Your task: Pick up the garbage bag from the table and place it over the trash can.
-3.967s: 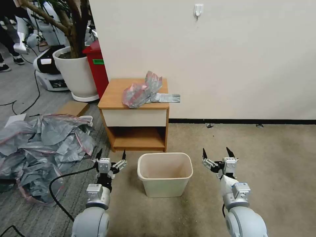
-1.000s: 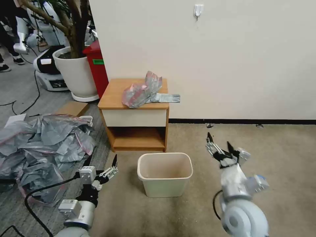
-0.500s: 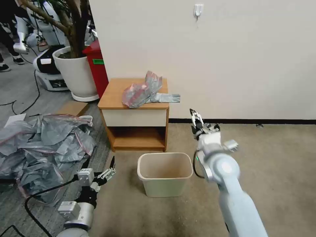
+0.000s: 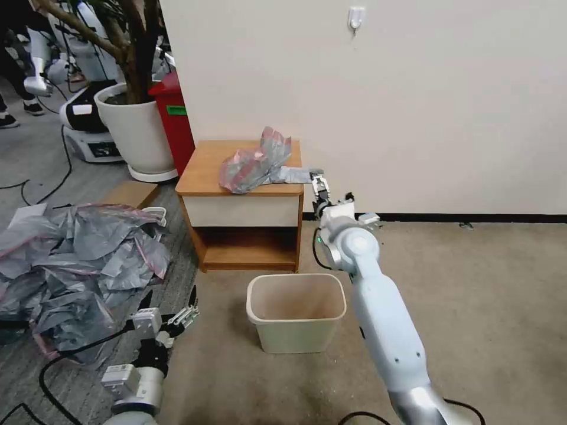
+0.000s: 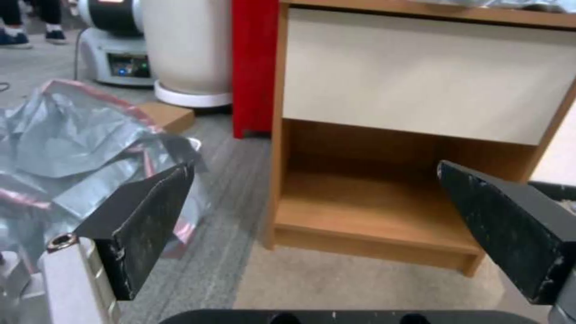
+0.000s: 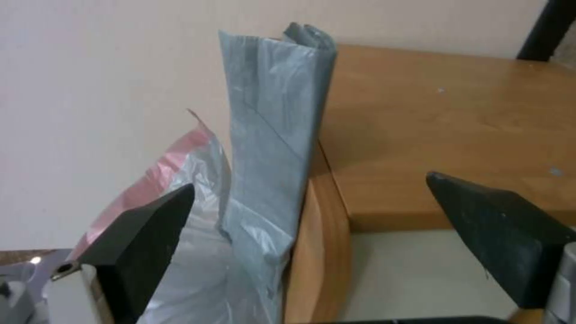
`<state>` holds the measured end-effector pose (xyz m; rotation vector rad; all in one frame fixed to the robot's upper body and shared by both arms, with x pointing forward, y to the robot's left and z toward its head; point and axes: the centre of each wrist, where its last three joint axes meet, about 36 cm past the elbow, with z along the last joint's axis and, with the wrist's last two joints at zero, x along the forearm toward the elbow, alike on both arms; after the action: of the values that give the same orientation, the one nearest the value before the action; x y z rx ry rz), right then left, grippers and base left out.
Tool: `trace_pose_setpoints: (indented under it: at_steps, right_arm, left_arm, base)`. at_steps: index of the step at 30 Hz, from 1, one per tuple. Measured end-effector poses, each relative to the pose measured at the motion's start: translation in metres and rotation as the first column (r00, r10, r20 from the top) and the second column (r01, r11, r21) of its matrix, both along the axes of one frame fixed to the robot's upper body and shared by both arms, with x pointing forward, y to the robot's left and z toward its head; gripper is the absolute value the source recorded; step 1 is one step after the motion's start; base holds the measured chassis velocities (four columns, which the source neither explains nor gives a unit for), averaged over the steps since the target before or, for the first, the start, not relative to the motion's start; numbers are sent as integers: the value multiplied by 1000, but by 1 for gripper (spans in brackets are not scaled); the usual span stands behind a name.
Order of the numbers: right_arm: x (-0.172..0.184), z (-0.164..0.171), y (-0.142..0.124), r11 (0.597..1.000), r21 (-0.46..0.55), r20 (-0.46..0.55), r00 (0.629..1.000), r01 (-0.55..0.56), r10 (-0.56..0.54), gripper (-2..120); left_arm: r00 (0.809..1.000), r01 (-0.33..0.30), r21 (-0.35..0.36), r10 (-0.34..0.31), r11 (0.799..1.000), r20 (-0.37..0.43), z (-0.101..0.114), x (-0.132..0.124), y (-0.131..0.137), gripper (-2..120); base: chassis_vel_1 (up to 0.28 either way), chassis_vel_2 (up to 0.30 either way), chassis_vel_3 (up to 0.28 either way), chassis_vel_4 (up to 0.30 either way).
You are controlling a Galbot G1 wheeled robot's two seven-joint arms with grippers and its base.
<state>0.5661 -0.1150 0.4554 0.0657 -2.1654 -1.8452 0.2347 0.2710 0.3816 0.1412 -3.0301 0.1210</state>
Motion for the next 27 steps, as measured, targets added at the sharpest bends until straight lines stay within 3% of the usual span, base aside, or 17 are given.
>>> trace_pose_setpoints:
  at_steps: [17,23,27]
  right_arm:
    - [40,6,-4,1000,-19,45,999,20,-19,97]
    - [47,7,-2,1000,-11,47,999,21,-20,80]
    - [49,7,3,1000,-7,46,999,16,-16,75]
  left_arm:
    - [1000,-27,6,27,1000,-4,-6,-3,-1,100]
    - [999,-34,12,35,999,-6,-7,-4,2,100]
    - [999,-38,12,38,999,-7,-8,-5,2,100]
  base:
    - [0,0,0,0]
    - [0,0,0,0]
    - [0,0,0,0]
